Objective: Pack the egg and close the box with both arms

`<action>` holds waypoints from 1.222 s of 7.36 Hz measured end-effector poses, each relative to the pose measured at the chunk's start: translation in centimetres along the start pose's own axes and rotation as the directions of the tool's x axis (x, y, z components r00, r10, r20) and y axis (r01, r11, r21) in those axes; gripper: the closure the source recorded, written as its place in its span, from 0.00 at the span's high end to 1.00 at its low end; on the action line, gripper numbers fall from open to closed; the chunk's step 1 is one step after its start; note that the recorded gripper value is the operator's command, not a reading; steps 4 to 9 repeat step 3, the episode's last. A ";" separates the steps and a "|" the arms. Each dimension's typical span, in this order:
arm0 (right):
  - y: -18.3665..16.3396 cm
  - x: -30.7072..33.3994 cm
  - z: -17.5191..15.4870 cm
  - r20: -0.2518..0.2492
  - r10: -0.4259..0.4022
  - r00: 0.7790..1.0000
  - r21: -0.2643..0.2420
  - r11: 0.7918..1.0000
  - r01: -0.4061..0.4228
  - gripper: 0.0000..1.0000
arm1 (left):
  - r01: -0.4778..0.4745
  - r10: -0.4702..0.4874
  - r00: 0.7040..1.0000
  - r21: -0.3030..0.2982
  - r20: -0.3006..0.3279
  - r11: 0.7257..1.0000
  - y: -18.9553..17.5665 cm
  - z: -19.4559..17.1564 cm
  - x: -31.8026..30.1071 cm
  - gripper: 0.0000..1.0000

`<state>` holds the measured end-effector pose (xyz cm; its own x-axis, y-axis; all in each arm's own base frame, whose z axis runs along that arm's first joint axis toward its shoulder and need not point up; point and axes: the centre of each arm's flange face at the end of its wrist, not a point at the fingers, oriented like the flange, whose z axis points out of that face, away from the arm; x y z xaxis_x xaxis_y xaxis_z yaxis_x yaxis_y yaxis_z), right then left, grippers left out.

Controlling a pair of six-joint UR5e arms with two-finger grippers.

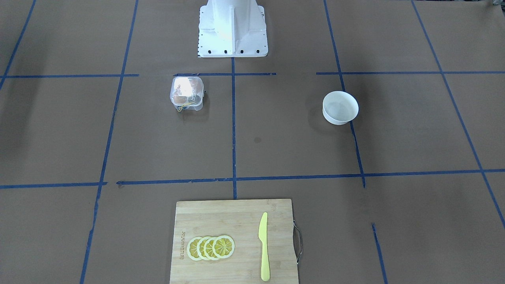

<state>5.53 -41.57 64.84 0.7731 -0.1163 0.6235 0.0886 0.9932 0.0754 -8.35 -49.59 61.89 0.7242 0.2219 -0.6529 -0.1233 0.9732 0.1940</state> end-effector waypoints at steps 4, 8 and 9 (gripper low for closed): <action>0.1 0.0 0.1 0.001 0.002 1.000 -0.001 1.000 -0.002 1.00 | -0.006 0.006 1.000 0.005 0.001 1.000 -0.1 -0.2 0.2 1.00; 0.1 0.0 0.1 0.001 0.002 1.000 -0.001 1.000 -0.002 1.00 | -0.006 0.006 1.000 0.005 0.001 1.000 -0.1 -0.2 0.2 1.00; 0.1 0.0 0.1 0.001 0.002 1.000 -0.001 1.000 -0.002 1.00 | -0.006 0.006 1.000 0.005 0.001 1.000 -0.1 -0.2 0.2 1.00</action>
